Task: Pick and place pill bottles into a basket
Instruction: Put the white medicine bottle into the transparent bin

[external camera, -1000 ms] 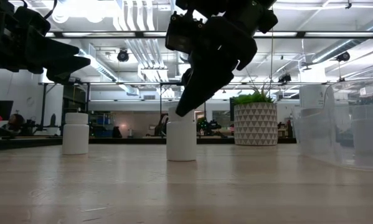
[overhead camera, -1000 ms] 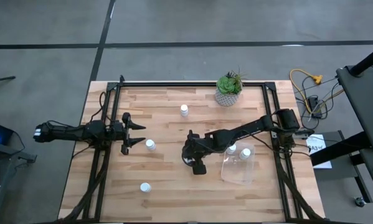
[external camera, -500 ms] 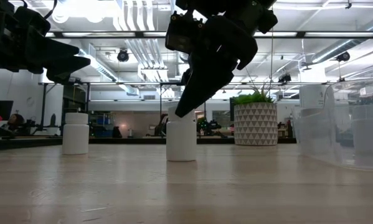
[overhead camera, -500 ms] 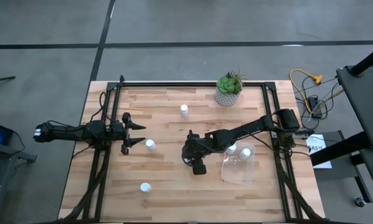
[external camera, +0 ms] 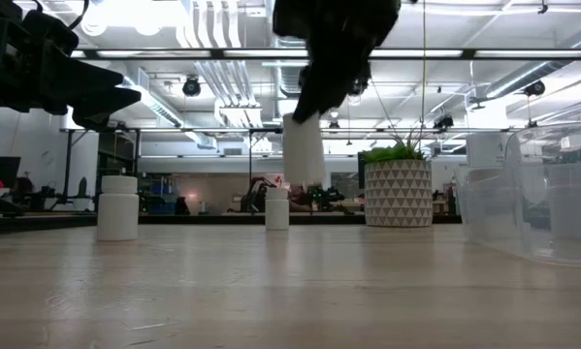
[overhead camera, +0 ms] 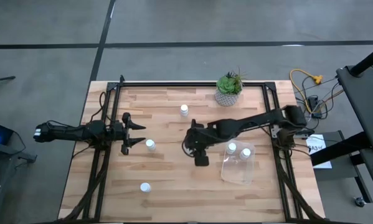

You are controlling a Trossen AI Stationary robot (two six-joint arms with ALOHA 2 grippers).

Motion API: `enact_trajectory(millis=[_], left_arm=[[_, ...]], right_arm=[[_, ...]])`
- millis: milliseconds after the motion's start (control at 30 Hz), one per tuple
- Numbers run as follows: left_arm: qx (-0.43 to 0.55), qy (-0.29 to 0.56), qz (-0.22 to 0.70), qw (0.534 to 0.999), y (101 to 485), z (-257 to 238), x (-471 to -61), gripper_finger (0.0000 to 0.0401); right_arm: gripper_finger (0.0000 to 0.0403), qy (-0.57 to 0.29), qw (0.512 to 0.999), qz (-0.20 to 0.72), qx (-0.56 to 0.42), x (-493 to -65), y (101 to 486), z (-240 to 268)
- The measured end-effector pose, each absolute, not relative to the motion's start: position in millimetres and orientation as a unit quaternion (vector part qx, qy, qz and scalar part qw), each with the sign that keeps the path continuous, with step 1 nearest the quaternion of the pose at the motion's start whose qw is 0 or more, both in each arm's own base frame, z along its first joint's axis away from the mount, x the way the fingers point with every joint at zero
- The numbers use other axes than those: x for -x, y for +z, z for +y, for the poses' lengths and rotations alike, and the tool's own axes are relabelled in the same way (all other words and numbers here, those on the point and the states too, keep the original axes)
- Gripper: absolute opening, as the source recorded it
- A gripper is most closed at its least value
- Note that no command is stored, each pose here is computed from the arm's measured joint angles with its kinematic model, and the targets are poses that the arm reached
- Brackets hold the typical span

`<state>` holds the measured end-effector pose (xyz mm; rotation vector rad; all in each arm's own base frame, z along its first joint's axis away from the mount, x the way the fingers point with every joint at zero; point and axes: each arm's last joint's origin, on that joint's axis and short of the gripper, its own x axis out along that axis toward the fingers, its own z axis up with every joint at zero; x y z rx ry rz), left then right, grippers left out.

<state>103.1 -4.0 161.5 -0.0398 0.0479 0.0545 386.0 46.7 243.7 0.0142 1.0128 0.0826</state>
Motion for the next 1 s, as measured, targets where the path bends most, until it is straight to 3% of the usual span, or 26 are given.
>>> enact_trajectory(millis=[433,1000], left_arm=[[0.020,0.027,0.024,0.999,161,-4,-103,0.0221],[0.020,0.027,0.026,0.999,161,-4,-103,0.0222]], right_arm=[[0.0143,-0.051,0.882,0.467,-0.030,-305,315,48],[0.0143,-0.121,0.864,0.472,-0.129,-205,285,102]])
